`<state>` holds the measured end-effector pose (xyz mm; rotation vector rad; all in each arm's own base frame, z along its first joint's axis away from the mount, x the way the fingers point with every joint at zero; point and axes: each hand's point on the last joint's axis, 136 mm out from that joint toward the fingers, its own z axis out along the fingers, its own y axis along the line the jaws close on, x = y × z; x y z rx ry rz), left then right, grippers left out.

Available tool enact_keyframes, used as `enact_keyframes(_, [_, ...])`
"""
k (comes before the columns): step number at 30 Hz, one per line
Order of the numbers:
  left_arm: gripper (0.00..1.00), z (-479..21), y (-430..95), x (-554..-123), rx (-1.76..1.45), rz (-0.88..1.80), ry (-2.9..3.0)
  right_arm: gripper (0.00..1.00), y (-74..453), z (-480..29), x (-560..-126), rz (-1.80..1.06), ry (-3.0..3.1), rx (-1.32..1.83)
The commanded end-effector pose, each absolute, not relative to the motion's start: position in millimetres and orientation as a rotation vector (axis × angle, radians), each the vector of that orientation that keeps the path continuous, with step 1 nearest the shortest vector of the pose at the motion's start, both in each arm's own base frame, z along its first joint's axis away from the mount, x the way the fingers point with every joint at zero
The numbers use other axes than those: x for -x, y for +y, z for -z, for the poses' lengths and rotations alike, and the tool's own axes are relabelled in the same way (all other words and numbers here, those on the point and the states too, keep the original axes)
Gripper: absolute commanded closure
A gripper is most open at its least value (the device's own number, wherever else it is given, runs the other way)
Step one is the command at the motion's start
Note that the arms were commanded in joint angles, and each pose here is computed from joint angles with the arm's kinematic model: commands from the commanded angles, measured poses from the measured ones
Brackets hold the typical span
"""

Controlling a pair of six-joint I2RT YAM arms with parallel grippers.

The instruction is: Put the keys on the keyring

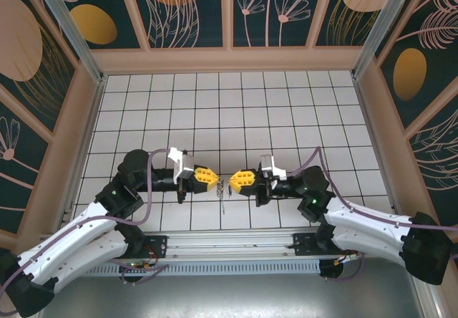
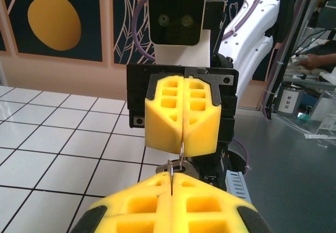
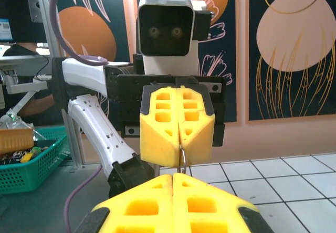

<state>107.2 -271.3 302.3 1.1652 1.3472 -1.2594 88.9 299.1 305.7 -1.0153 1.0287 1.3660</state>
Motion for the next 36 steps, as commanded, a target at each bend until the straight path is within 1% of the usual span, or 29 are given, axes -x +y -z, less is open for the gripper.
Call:
enact_keyframes(1, [1.0, -327.2, -271.5, -98.1, -1.181, 1.289, 1.24, 1.0, 292.2, -325.9, -79.7, -1.334, 0.881, 1.011])
enact_keyframes(12, [1.0, -328.6, -270.3, -95.7, -1.183, 1.291, 1.208, 1.0, 288.9, -328.3, -82.3, -1.404, 0.895, 0.933])
enact_keyframes(36, [1.0, -328.7, -270.6, -97.0, -1.181, 1.285, 1.209, 1.0, 294.0, -331.3, -86.9, -1.462, 0.906, 0.888])
